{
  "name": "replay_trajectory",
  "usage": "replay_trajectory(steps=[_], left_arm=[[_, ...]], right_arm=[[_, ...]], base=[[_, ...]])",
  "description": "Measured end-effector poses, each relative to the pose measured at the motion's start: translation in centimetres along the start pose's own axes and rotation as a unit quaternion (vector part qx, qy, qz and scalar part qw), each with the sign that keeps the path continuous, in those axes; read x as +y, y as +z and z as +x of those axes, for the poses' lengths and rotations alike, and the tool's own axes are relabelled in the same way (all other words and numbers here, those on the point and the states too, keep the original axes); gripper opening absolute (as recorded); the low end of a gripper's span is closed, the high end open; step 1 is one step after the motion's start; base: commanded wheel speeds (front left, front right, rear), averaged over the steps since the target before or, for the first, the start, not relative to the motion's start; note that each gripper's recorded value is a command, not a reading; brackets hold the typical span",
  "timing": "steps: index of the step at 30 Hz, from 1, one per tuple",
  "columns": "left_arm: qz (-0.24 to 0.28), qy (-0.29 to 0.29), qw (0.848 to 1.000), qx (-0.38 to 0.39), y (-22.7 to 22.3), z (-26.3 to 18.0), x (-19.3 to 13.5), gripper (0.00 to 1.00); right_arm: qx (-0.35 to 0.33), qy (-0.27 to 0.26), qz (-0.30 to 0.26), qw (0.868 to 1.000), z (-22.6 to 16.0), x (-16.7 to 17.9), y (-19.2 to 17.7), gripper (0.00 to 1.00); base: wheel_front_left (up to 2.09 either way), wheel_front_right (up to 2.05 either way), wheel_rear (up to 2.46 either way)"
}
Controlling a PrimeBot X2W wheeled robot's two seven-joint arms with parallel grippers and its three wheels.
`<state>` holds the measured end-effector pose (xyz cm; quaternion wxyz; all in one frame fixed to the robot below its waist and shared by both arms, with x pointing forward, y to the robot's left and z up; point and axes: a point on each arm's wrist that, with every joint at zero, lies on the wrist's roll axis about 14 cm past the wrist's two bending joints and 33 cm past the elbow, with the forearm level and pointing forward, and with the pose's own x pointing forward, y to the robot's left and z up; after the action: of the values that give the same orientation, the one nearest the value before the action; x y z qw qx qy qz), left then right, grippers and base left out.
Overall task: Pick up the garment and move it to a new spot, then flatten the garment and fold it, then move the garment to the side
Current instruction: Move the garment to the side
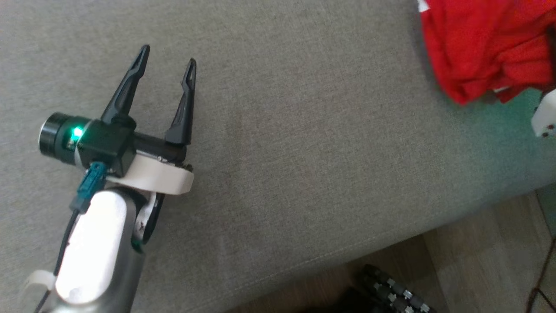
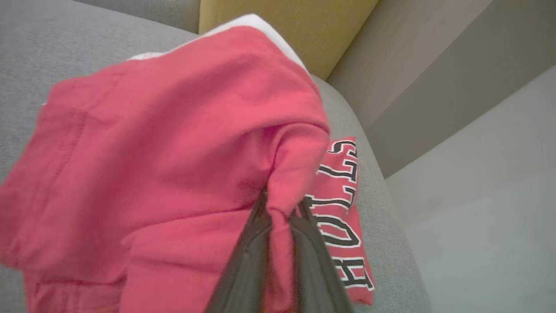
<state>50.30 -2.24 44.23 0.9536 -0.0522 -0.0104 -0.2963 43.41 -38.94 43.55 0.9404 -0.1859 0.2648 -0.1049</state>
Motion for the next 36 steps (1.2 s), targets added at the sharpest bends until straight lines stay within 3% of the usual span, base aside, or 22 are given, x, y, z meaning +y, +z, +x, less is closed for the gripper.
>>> replay_trajectory(steps=[12,13,14,15,21,26,30,36], left_arm=[[-0.016,-0.021,1.000,0.002,-2.4,2.0,-0.1,1.00],[-0.016,-0.019,1.000,0.003,-2.6,2.0,0.1,1.00],[-0.016,-0.018,1.000,0.003,-2.7,2.0,0.2,1.00],[-0.015,-0.016,1.000,0.004,-2.8,2.0,0.4,1.00],[-0.014,-0.009,1.000,0.000,-2.6,1.8,0.8,1.00],[-0.011,0.000,1.000,-0.004,-1.8,1.3,1.2,1.00],[-0.007,0.018,1.000,-0.001,-1.0,0.0,1.4,1.00],[-0.004,0.059,0.998,0.008,0.3,-2.9,2.4,1.00]], right_arm=[[0.041,-0.083,-0.007,0.996,2.0,-3.8,-2.3,0.00],[0.043,-0.086,-0.009,0.995,2.2,-3.8,-2.4,0.14],[0.041,-0.089,-0.008,0.995,2.3,-3.7,-2.4,0.40],[0.036,-0.094,-0.003,0.995,2.4,-3.7,-2.4,1.00],[0.018,-0.119,0.017,0.993,2.2,-4.0,-2.3,1.00],[-0.054,-0.121,0.046,0.990,0.9,-2.7,-0.7,1.00],[-0.093,-0.096,0.082,0.988,-1.2,0.6,-0.6,1.00],[-0.140,-0.019,0.138,0.980,-3.9,7.4,1.1,1.00]], base=[[0.00,0.00,0.00],[0.00,0.00,0.00],[0.00,0.00,0.00],[0.00,0.00,0.00],[0.00,0.00,0.00],[0.00,0.00,0.00],[0.00,0.00,0.00],[0.00,0.00,0.00]])
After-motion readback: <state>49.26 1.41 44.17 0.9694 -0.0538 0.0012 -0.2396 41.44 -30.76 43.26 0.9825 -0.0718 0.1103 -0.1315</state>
